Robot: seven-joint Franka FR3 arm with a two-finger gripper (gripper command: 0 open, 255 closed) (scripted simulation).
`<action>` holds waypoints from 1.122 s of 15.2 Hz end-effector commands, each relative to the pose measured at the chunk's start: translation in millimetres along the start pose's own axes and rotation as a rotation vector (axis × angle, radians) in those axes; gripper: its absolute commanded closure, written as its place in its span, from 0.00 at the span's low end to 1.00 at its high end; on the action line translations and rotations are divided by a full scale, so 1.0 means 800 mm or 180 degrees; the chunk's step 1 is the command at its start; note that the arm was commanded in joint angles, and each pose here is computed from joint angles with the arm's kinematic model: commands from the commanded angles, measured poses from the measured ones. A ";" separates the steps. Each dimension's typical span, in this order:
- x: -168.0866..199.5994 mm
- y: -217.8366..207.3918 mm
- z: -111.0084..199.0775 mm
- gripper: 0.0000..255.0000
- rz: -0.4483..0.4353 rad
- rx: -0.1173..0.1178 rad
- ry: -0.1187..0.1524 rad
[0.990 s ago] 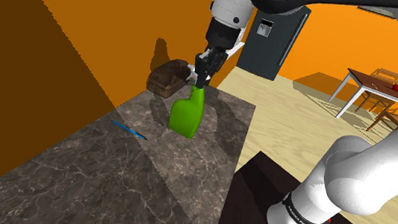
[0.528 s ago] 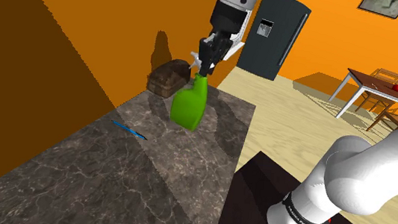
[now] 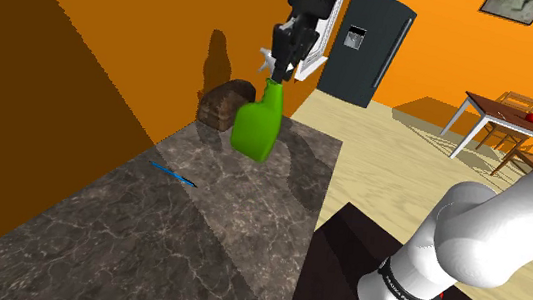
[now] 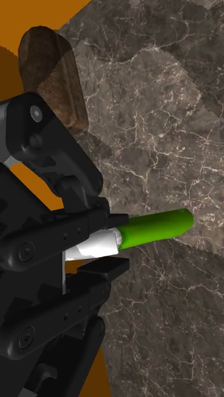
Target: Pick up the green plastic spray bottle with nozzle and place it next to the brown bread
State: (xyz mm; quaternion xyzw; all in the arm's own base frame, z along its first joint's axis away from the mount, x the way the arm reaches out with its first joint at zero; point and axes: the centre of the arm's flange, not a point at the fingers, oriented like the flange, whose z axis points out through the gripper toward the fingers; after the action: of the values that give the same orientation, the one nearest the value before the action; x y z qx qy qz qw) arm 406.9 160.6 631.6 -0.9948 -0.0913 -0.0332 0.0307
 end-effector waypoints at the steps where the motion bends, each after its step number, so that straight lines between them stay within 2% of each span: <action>1: 0.001 -0.001 -0.013 1.00 0.0000 -0.0001 -0.0001; 17: 0.008 -0.007 -0.118 1.00 0.0000 -0.0001 -0.0001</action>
State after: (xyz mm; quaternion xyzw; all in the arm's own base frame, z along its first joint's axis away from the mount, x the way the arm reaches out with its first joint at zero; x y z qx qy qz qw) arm 407.7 161.6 721.3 -0.9948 -0.0912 -0.0331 0.0306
